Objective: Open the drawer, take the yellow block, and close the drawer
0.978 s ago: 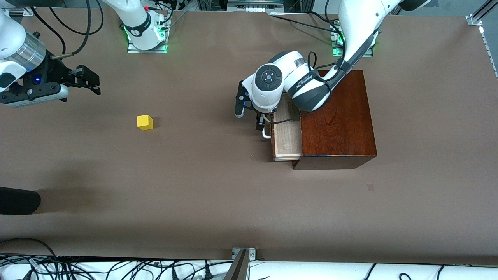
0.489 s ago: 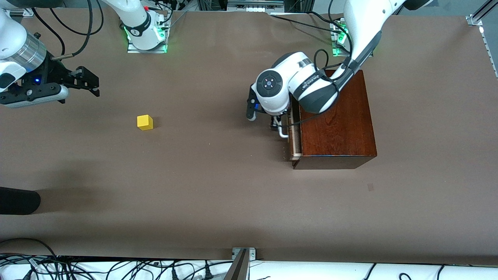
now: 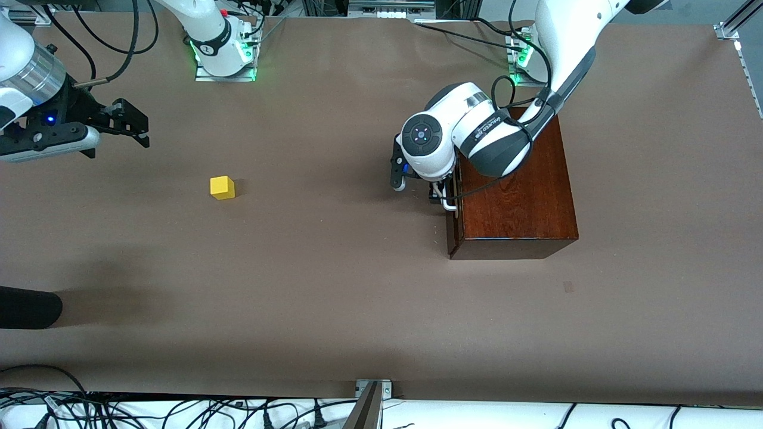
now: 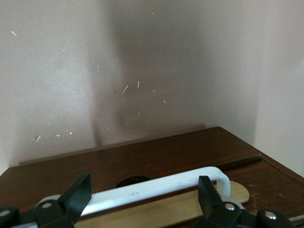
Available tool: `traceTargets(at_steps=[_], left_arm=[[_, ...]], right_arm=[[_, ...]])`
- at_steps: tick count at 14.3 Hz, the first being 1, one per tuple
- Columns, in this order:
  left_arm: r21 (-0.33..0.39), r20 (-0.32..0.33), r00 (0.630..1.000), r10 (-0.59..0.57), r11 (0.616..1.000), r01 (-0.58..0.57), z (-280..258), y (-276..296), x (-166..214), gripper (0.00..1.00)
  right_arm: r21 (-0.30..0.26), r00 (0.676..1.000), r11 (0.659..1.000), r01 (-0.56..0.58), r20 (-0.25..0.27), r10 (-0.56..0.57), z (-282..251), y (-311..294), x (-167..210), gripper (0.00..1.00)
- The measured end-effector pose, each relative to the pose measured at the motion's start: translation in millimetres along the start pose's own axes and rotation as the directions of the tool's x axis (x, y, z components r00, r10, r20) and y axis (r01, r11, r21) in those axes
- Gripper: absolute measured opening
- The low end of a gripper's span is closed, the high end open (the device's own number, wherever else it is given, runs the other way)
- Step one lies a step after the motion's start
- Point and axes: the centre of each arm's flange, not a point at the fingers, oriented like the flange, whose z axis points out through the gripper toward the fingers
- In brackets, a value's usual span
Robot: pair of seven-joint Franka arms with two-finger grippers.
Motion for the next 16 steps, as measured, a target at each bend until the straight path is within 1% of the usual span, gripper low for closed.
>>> traceTargets(at_steps=[1, 2, 4, 6, 7, 9, 10, 12, 13, 14, 15, 16], left_arm=[[0.004, -0.011, 0.999, -0.036, 0.999, 0.036, -12, 2, -3, 1.00], [0.001, -0.038, 0.996, -0.081, 0.997, 0.081, -29, 5, -8, 1.00], [0.016, -0.086, 0.980, -0.181, 0.983, 0.183, -71, 12, -25, 1.00], [0.048, -0.083, 0.949, -0.303, 0.950, 0.308, -115, 22, -60, 1.00], [0.062, -0.081, 0.925, -0.371, 0.924, 0.376, -135, 26, -84, 1.00], [0.093, -0.103, 0.855, -0.508, 0.851, 0.517, -172, 29, -140, 1.00], [0.095, -0.105, 0.812, -0.574, 0.807, 0.583, -184, 30, -169, 1.00], [0.083, -0.110, 0.718, -0.688, 0.713, 0.696, -202, 27, -229, 1.00], [0.069, -0.118, 0.676, -0.728, 0.673, 0.737, -209, 23, -258, 1.00], [0.052, -0.128, 0.628, -0.768, 0.627, 0.777, -215, 18, -287, 1.00], [0.030, -0.140, 0.570, -0.810, 0.572, 0.820, -219, 13, -318, 1.00], [-0.006, -0.161, 0.502, -0.850, 0.510, 0.860, -222, 11, -348, 1.00]], right_arm=[[0.001, 1.000, 1.000, -0.003, 0.009, 0.003, 2, 1, 0, 1.00], [0.001, 1.000, 1.000, -0.005, 0.013, 0.005, 4, 3, 1, 1.00], [0.001, 1.000, 1.000, -0.006, 0.017, 0.006, 6, 3, 2, 1.00], [0.001, 1.000, 1.000, -0.006, 0.018, 0.006, 7, 3, 2, 1.00], [0.001, 1.000, 1.000, -0.006, 0.018, 0.006, 7, 3, 2, 1.00], [0.001, 1.000, 1.000, -0.007, 0.018, 0.006, 7, 3, 2, 1.00], [0.001, 1.000, 1.000, -0.007, 0.018, 0.007, 7, 3, 2, 1.00], [0.001, 1.000, 1.000, -0.007, 0.018, 0.007, 7, 4, 2, 1.00], [0.001, 1.000, 1.000, -0.007, 0.018, 0.007, 7, 4, 2, 1.00], [0.001, 1.000, 1.000, -0.007, 0.018, 0.006, 7, 3, 2, 1.00], [0.001, 1.000, 1.000, -0.006, 0.017, 0.006, 6, 3, 2, 1.00], [0.001, 1.000, 1.000, -0.005, 0.017, 0.005, 6, 3, 2, 1.00]])
